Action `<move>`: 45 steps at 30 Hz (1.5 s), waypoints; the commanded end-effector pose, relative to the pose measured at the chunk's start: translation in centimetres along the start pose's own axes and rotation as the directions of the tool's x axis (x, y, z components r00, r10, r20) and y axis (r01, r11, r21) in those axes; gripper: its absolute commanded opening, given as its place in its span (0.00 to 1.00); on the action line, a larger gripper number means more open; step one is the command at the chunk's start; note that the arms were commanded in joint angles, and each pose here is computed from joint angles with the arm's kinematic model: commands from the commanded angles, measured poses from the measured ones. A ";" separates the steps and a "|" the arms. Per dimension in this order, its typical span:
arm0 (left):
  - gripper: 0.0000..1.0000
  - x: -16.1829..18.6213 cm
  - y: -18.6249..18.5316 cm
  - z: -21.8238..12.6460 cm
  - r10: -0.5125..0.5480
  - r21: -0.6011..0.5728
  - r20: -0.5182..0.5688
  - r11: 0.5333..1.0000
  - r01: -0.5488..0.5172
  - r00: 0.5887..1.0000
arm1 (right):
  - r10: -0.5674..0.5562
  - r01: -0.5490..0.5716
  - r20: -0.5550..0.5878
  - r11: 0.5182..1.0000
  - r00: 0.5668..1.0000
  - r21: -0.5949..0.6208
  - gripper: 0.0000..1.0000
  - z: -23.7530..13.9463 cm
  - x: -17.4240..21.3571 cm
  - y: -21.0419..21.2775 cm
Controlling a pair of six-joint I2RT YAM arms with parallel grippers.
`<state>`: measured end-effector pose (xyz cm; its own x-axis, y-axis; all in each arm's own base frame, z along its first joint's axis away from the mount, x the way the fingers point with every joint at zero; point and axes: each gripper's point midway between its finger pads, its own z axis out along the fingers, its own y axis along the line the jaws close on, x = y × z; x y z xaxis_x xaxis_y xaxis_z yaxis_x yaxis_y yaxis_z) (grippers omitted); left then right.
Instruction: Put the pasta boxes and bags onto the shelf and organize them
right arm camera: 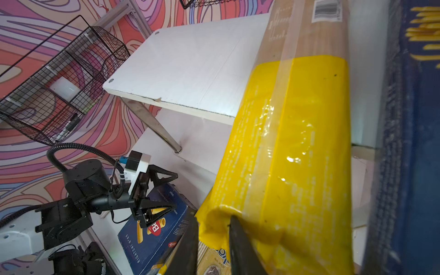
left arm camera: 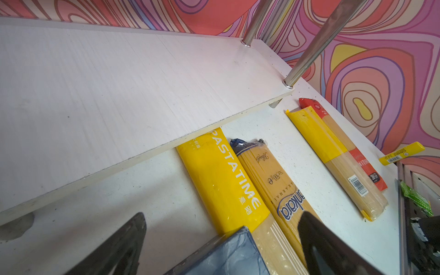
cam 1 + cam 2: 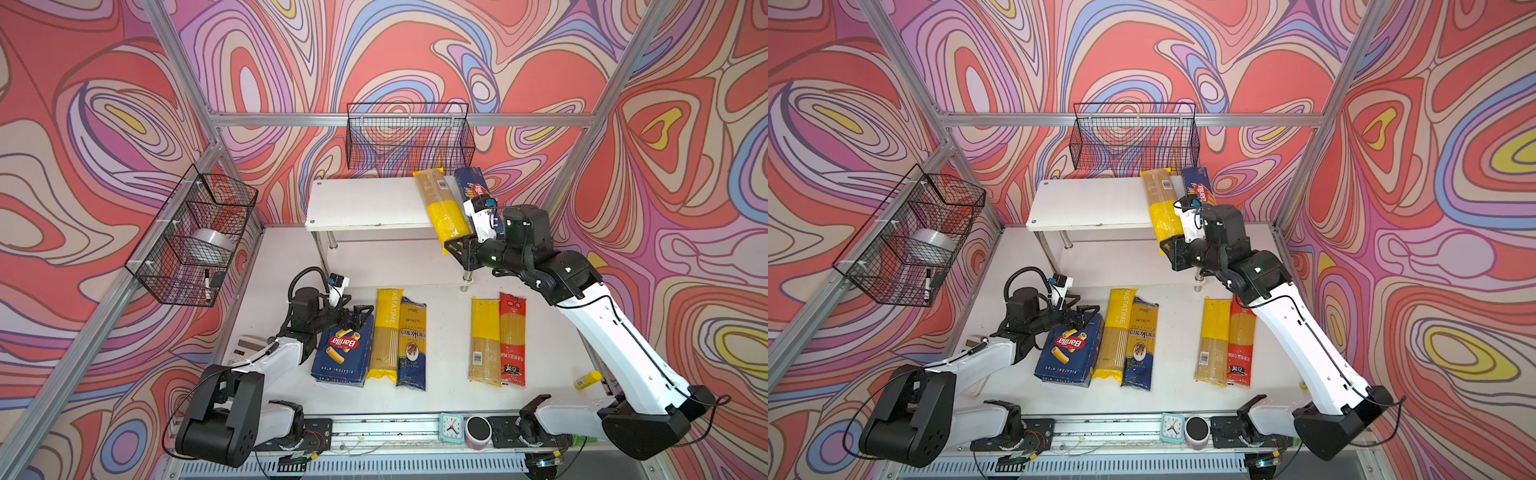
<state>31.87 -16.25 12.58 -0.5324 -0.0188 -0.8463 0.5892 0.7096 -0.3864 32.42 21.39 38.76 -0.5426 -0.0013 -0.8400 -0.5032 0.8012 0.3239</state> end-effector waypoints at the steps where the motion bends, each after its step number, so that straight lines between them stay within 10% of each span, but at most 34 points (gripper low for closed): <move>1: 1.00 -0.7 -0.6 0.3 0.010 0.026 0.003 1.000 -0.010 1.000 | 0.018 -0.018 0.008 1.000 1.000 -0.024 0.23 1.5 -0.3 0.0; 28: 1.00 -0.7 -0.5 0.0 0.018 0.016 0.004 1.000 -0.018 1.000 | -0.017 0.018 0.032 0.999 0.999 -0.036 0.24 4.1 -3.5 0.4; 45: 1.00 -0.8 -0.5 -0.1 0.013 0.009 0.008 1.000 -0.013 1.000 | 0.066 -0.050 0.067 0.975 0.996 -0.218 0.27 -1.3 -2.1 4.0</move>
<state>31.78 -16.24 12.39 -0.5444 -0.0159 -0.8387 0.5837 0.7108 -0.3925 32.39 23.88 40.73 -0.5366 0.0403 -0.8429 -0.5836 0.7038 0.4052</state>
